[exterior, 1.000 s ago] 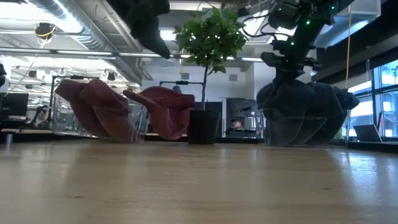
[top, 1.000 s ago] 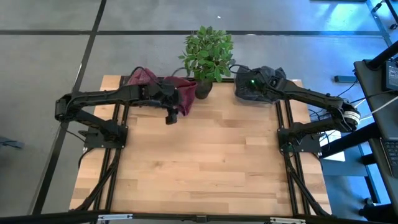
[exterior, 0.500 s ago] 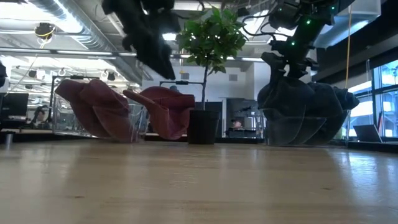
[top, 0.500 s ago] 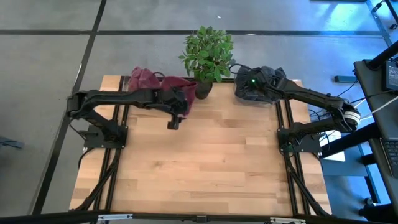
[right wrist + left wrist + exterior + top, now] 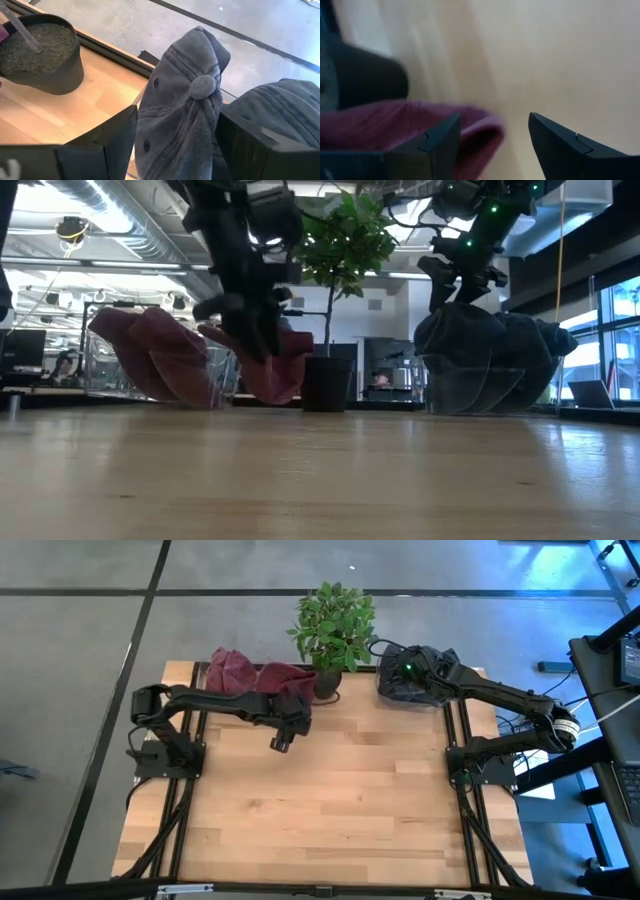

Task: Pick & Place hat
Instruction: Put the black cap into the right transparent bin, then put the red cap into the left transparent bin

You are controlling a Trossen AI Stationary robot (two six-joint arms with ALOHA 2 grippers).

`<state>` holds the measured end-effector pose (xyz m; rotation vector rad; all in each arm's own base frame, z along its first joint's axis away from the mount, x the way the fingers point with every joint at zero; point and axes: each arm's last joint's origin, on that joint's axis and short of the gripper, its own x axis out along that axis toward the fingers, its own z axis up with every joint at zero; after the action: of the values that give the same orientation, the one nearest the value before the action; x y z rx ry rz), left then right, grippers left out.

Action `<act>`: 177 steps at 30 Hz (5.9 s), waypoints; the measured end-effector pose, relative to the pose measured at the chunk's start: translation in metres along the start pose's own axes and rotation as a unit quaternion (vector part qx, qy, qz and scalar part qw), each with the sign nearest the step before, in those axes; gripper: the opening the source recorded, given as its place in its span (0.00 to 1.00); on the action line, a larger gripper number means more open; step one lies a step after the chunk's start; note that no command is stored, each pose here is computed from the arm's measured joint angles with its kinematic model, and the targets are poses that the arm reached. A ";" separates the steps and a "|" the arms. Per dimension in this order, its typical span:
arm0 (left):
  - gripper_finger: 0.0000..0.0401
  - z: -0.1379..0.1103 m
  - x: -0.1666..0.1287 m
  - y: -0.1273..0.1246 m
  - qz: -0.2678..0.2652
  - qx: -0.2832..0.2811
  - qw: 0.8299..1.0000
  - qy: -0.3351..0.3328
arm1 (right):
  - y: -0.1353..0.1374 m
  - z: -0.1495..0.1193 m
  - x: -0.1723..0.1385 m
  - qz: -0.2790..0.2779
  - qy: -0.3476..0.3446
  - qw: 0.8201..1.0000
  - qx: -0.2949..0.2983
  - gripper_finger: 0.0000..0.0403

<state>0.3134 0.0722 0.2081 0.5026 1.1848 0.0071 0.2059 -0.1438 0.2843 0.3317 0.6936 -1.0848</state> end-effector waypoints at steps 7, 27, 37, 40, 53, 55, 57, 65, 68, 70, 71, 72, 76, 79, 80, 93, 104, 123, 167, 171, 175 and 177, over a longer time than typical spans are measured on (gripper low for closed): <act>0.56 0.005 0.026 -0.012 0.070 0.059 0.992 0.093 | 0.000 0.000 0.000 0.000 0.001 1.000 0.000 0.64; 0.22 -0.002 0.040 -0.013 0.074 0.158 0.971 0.161 | 0.000 -0.001 0.000 0.003 0.007 1.000 -0.002 0.64; 0.03 -0.003 0.039 -0.012 0.050 0.153 0.976 0.144 | 0.001 -0.001 0.000 0.029 0.015 0.999 -0.001 0.64; 0.03 0.000 0.028 -0.010 0.044 0.147 0.978 0.142 | 0.001 -0.001 -0.002 0.030 0.012 0.999 0.000 0.64; 0.02 0.024 -0.099 0.036 0.152 -0.015 0.988 -0.028 | -0.008 0.010 -0.046 0.166 -0.067 0.984 -0.019 0.64; 0.02 0.026 -0.123 0.042 0.166 -0.049 0.982 -0.074 | -0.006 0.013 -0.057 0.217 -0.096 0.971 -0.037 0.64; 0.02 0.024 -0.145 0.045 0.168 -0.084 0.975 -0.118 | -0.002 0.016 -0.068 0.269 -0.126 0.953 -0.058 0.64; 0.02 0.016 -0.211 0.050 0.063 -0.193 0.921 -0.332 | 0.027 0.020 -0.098 0.394 -0.258 0.857 -0.209 0.64; 0.02 0.014 -0.223 0.050 0.029 -0.213 0.902 -0.375 | 0.037 0.022 -0.109 0.409 -0.306 0.829 -0.229 0.64; 0.02 0.015 -0.228 0.049 0.000 -0.214 0.891 -0.400 | 0.042 0.023 -0.116 0.417 -0.337 0.809 -0.240 0.64; 0.02 0.016 -0.230 0.048 -0.017 -0.212 0.886 -0.412 | 0.045 0.023 -0.119 0.421 -0.349 0.800 -0.245 0.64; 0.02 0.017 -0.231 0.048 -0.035 -0.211 0.881 -0.423 | 0.048 0.023 -0.121 0.426 -0.358 0.794 -0.247 0.64; 0.02 0.019 -0.234 0.046 -0.088 -0.208 0.864 -0.450 | 0.061 0.022 -0.122 0.475 -0.369 0.757 -0.256 0.64; 0.02 0.022 -0.237 0.046 -0.111 -0.201 0.852 -0.471 | 0.071 0.018 -0.120 0.509 -0.356 0.736 -0.270 0.64; 0.02 0.022 -0.238 0.047 -0.116 -0.199 0.847 -0.479 | 0.073 0.017 -0.120 0.517 -0.351 0.732 -0.273 0.64; 0.02 0.023 -0.251 0.055 -0.178 -0.206 0.797 -0.539 | 0.086 0.014 -0.132 0.522 -0.410 0.684 -0.303 0.64; 0.02 0.025 -0.257 0.057 -0.203 -0.205 0.774 -0.563 | 0.093 0.012 -0.128 0.509 -0.409 0.694 -0.302 0.33; 0.21 0.003 -0.254 0.066 -0.161 -0.257 0.800 -0.518 | 0.076 0.030 -0.154 0.502 -0.308 0.748 -0.305 0.01; 0.42 0.021 -0.165 0.065 -0.147 -0.182 0.912 -0.337 | 0.159 0.023 -0.077 0.564 -0.173 0.748 -0.306 0.01; 0.42 0.024 -0.149 0.065 -0.171 -0.188 0.916 -0.310 | 0.163 0.021 -0.075 0.579 -0.168 0.736 -0.307 0.01; 0.40 0.030 -0.137 0.064 -0.232 -0.184 0.900 -0.319 | 0.167 0.018 -0.071 0.591 -0.157 0.728 -0.310 0.01; 0.40 0.031 -0.134 0.064 -0.261 -0.181 0.891 -0.323 | 0.169 0.017 -0.069 0.597 -0.150 0.724 -0.311 0.01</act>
<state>0.3050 0.0818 0.3594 -0.1620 0.6016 -0.3712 0.3422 -0.0302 0.3286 -0.0342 0.3631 0.3689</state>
